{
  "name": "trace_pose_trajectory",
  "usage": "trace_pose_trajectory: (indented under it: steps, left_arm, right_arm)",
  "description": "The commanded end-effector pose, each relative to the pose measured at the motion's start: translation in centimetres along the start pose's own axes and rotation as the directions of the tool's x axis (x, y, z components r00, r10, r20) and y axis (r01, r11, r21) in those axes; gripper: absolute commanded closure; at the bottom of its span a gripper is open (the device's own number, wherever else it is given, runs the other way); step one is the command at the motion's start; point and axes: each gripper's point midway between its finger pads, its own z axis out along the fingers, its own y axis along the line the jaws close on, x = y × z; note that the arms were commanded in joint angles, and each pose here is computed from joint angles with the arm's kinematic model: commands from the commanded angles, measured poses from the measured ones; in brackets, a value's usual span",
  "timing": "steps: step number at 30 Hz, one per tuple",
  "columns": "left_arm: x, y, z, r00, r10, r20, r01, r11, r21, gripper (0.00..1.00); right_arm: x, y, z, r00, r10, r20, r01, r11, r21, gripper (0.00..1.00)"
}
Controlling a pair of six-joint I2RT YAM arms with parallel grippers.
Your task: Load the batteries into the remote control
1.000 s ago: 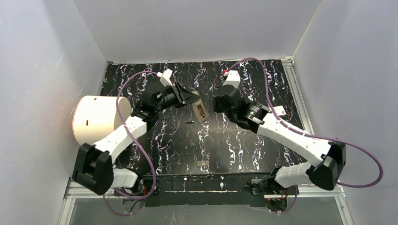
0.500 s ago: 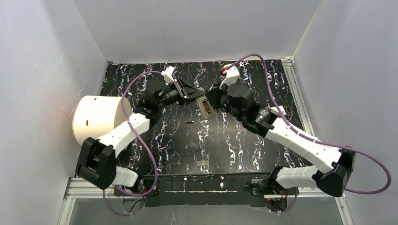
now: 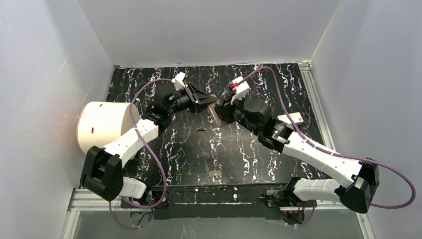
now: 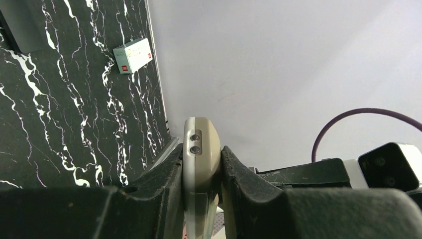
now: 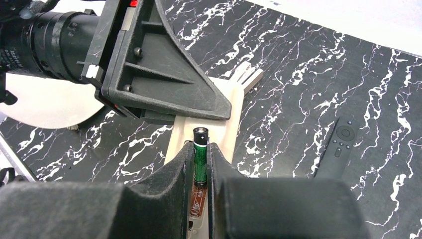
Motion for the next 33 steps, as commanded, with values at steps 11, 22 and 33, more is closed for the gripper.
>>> trace_pose_trajectory:
  steps: [11, 22, 33]
  left_arm:
    - [0.0, -3.6, -0.8, 1.000, 0.029, -0.010, -0.029, 0.998, 0.049, 1.00]
    - [0.1, -3.0, -0.8, 0.999, 0.036, -0.015, -0.035, 0.999, 0.034, 1.00]
    - [0.4, -2.4, -1.1, 0.989, 0.145, -0.018, -0.144, 0.989, 0.032, 1.00]
  right_arm:
    - [-0.5, 0.4, -1.4, 0.996, -0.065, 0.053, 0.068, 0.996, -0.062, 0.70]
    - [-2.7, 1.4, -1.4, 0.996, 0.044, 0.076, -0.038, 0.996, -0.079, 0.54]
    - [-6.1, 0.6, -2.9, 0.918, 0.352, 0.181, -0.352, 0.935, -0.030, 0.05]
